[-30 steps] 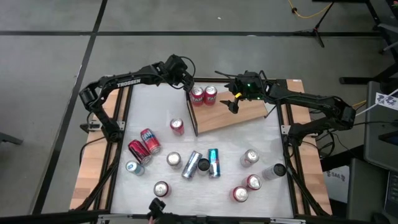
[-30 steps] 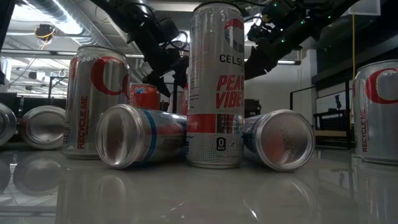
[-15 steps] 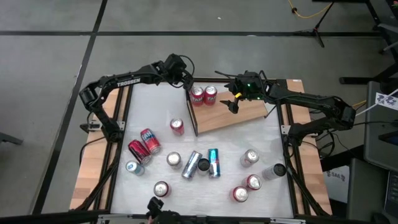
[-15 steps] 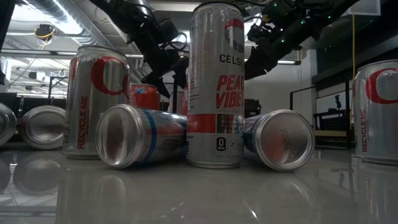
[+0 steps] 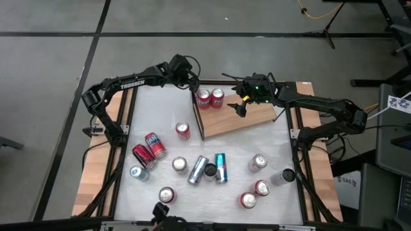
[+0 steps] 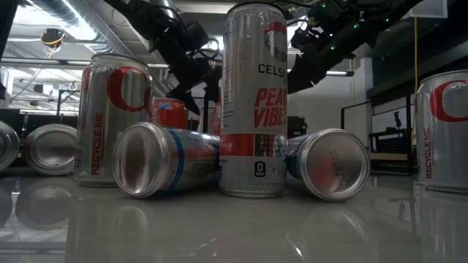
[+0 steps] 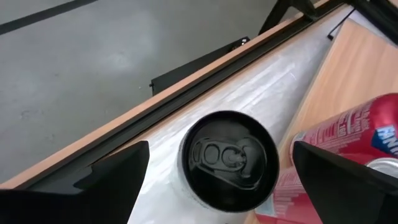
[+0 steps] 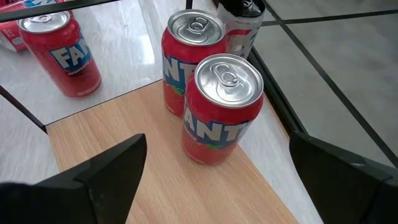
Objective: Place canned beverage on shelf
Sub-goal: Put the top black soda can on the shelf
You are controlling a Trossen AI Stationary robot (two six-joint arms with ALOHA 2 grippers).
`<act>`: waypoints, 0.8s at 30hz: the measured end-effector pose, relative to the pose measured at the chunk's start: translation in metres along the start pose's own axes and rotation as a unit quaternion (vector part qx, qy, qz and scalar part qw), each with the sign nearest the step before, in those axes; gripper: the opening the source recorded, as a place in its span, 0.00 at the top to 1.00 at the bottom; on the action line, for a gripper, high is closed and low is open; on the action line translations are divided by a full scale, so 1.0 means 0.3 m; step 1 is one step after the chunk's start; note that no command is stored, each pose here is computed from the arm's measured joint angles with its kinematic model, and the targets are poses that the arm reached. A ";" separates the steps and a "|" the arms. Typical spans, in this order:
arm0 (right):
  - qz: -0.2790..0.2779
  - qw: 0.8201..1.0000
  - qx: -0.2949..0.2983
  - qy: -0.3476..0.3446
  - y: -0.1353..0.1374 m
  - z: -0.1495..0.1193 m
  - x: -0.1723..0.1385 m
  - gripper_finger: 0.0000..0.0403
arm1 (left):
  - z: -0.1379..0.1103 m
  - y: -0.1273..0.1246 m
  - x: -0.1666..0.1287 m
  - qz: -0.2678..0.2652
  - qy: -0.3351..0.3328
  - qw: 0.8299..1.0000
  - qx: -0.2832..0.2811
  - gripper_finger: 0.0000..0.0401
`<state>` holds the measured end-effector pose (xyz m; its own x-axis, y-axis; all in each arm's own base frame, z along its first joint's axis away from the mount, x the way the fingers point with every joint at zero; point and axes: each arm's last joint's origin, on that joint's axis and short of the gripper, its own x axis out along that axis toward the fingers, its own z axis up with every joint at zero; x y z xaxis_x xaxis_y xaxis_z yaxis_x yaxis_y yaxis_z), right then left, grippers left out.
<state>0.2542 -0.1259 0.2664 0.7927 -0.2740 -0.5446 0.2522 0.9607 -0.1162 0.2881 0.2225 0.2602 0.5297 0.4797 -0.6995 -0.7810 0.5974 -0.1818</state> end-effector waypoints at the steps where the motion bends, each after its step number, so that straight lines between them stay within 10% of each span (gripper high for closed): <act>1: 0.000 1.000 0.000 0.000 0.000 0.000 0.000 0.05 | 0.003 0.003 0.000 -0.001 -0.002 1.000 -0.002 0.03; 24: 0.000 1.000 0.000 0.000 0.000 0.000 0.000 0.05 | 0.192 0.069 -0.121 -0.014 -0.027 0.999 -0.042 0.03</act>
<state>0.2543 -0.1259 0.2665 0.7931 -0.2744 -0.5437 0.2525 0.9606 -0.1165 0.2718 0.2544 0.3218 0.5675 0.4991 -0.6549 -0.7892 0.5564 -0.2598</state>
